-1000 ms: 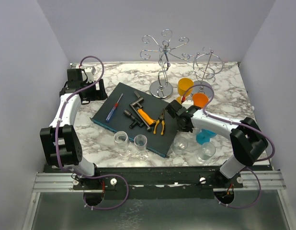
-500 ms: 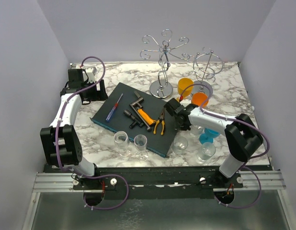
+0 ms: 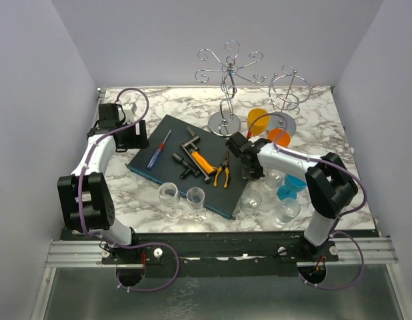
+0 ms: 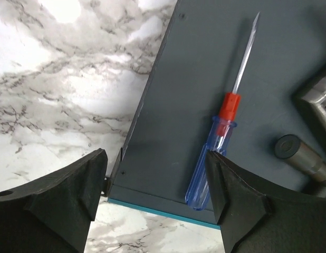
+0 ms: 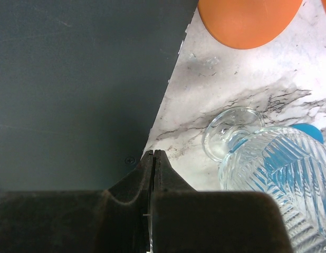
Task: Place the wine glass upside down on the wine glass rack
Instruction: Move the distractor to the center of the board.
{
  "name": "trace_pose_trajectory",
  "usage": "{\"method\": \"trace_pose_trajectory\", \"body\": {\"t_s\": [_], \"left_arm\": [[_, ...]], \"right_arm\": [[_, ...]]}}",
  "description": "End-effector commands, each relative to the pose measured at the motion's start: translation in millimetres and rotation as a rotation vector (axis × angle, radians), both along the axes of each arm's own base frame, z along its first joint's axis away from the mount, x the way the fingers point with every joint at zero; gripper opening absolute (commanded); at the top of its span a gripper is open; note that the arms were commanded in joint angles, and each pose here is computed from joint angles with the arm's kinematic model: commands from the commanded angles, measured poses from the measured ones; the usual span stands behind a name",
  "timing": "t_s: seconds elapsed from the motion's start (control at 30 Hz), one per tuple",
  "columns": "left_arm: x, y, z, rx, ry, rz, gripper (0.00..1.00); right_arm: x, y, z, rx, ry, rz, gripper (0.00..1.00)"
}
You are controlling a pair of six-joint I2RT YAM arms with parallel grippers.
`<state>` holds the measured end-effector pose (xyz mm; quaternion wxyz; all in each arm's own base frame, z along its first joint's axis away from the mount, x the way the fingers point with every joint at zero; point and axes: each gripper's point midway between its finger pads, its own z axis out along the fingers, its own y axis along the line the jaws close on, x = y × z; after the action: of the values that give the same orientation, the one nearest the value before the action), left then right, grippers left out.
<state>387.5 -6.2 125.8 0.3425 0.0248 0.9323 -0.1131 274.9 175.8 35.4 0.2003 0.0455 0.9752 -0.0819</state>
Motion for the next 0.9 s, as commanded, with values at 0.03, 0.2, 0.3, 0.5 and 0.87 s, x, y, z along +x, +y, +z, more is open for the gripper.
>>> {"method": "trace_pose_trajectory", "body": {"t_s": [0.03,0.2,0.3,0.5,0.87], "left_arm": [[-16.5,8.8,-11.8,0.077,0.018,-0.005,0.8],[-24.0,18.1,-23.7,0.122,0.053,0.022,0.79],[-28.1,23.2,-24.5,0.153,0.053,0.026,0.78],[-40.3,33.6,-14.8,0.219,0.057,0.018,0.68],[-96.4,47.4,-35.7,0.322,0.181,-0.104,0.49]], "right_arm": [[30.9,83.0,-4.5,0.254,-0.062,0.059,0.0],[32.9,101.1,-6.3,0.29,-0.054,0.073,0.0],[34.5,113.4,-5.4,0.309,-0.054,0.086,0.0],[39.3,136.6,-5.5,0.354,-0.044,0.11,0.0],[48.4,151.3,-0.6,0.394,-0.075,0.116,0.0]]}}
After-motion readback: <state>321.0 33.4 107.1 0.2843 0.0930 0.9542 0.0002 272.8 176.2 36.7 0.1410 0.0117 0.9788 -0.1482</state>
